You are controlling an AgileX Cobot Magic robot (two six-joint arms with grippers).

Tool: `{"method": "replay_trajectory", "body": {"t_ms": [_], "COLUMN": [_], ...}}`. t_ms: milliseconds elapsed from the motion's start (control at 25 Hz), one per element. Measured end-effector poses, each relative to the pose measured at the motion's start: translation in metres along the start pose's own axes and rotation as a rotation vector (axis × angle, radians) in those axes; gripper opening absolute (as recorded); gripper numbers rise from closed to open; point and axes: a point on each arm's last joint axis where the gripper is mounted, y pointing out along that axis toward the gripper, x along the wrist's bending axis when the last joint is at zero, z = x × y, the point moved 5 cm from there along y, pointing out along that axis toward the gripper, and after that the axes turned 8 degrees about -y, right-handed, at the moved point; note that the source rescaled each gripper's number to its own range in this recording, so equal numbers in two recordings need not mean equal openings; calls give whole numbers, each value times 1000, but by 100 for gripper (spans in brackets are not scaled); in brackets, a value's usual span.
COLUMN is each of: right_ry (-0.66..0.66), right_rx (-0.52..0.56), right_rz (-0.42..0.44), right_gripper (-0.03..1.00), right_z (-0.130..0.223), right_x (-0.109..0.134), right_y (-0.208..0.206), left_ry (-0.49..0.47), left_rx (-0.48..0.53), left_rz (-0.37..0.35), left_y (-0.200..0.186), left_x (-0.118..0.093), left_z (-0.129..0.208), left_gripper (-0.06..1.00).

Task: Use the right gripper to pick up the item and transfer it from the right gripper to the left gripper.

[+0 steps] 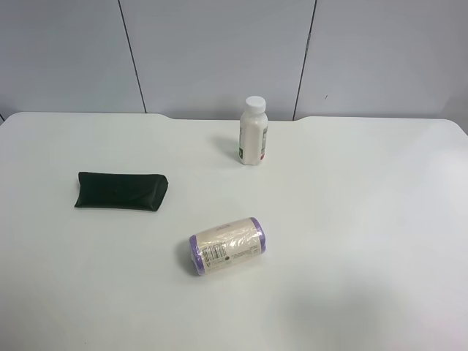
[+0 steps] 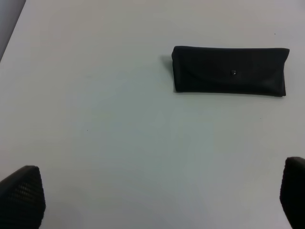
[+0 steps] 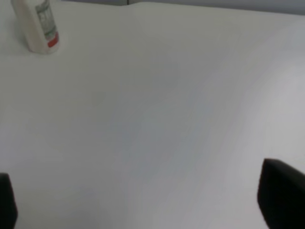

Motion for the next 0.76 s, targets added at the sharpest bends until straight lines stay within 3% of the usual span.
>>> {"method": "replay_trajectory", "body": {"t_ms": [200, 760], "right_ry": [31, 32], "right_rx": [6, 7], "right_rz": [58, 62], "right_gripper": [100, 100], "right_z": [0, 0], "right_x": [-3, -3], "right_y": [0, 0], "left_ry": [0, 3], "left_rx": [0, 0], "left_rz": [0, 4], "left_y": [0, 0], "left_x": [0, 0], "left_z": [0, 0], "left_gripper": [100, 100]}}
